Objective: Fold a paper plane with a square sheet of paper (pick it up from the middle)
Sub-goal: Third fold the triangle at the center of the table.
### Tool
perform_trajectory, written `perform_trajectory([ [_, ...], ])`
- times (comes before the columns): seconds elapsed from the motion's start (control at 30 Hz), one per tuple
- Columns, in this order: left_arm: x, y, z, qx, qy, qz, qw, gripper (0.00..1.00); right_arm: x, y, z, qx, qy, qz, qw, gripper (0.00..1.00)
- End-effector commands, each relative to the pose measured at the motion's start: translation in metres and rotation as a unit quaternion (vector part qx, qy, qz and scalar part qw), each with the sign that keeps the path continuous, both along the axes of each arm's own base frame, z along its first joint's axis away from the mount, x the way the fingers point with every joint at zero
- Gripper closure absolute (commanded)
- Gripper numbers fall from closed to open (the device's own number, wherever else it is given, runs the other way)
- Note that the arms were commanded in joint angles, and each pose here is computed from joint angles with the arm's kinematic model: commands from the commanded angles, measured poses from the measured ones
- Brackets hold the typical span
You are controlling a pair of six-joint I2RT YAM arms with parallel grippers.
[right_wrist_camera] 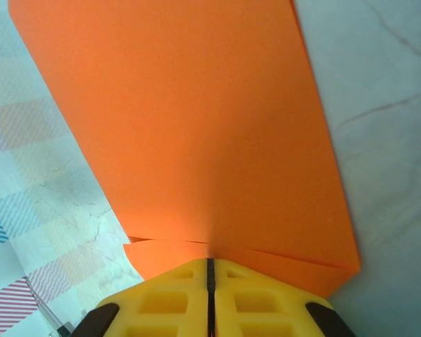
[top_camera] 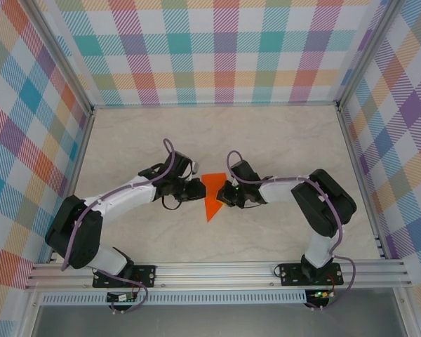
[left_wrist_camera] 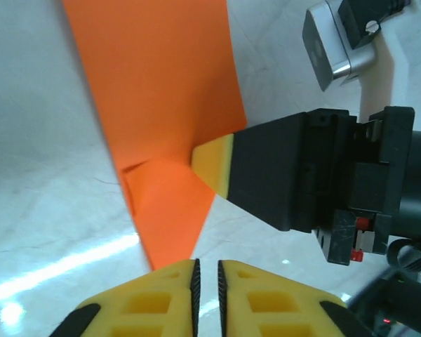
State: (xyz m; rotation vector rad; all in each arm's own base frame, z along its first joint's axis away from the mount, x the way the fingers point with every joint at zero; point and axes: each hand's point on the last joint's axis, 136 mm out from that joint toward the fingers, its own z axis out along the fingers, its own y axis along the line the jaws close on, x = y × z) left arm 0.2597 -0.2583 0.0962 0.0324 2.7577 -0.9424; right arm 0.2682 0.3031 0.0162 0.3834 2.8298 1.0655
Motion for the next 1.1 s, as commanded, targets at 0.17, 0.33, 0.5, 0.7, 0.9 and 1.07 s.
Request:
perform_trajectory([
  [0.17,-0.017,-0.039,-0.02,-0.098,0.094,-0.009,0.991,0.91,-0.011,-0.013,-0.013,-0.032,0.025,-0.013,0.999,0.9],
  [0.33,-0.018,-0.046,-0.037,-0.091,0.111,-0.019,0.989,0.91,-0.012,-0.013,-0.015,-0.035,0.026,-0.013,0.999,0.9],
  [0.5,-0.022,-0.05,-0.049,-0.09,0.132,-0.026,0.987,0.91,-0.013,-0.013,-0.017,-0.039,0.03,-0.009,0.999,0.9],
  [0.7,-0.031,-0.054,-0.054,-0.09,0.14,-0.038,0.985,0.9,-0.013,-0.014,-0.019,-0.043,0.033,-0.007,0.999,0.9],
  [0.9,-0.037,-0.047,-0.066,-0.067,0.149,-0.038,0.986,0.9,-0.012,-0.012,-0.019,-0.044,0.033,-0.003,0.998,0.9],
  [1.07,-0.049,-0.038,-0.086,-0.048,0.168,-0.036,0.984,0.9,-0.014,-0.014,-0.021,-0.05,0.035,0.0,0.998,0.9],
])
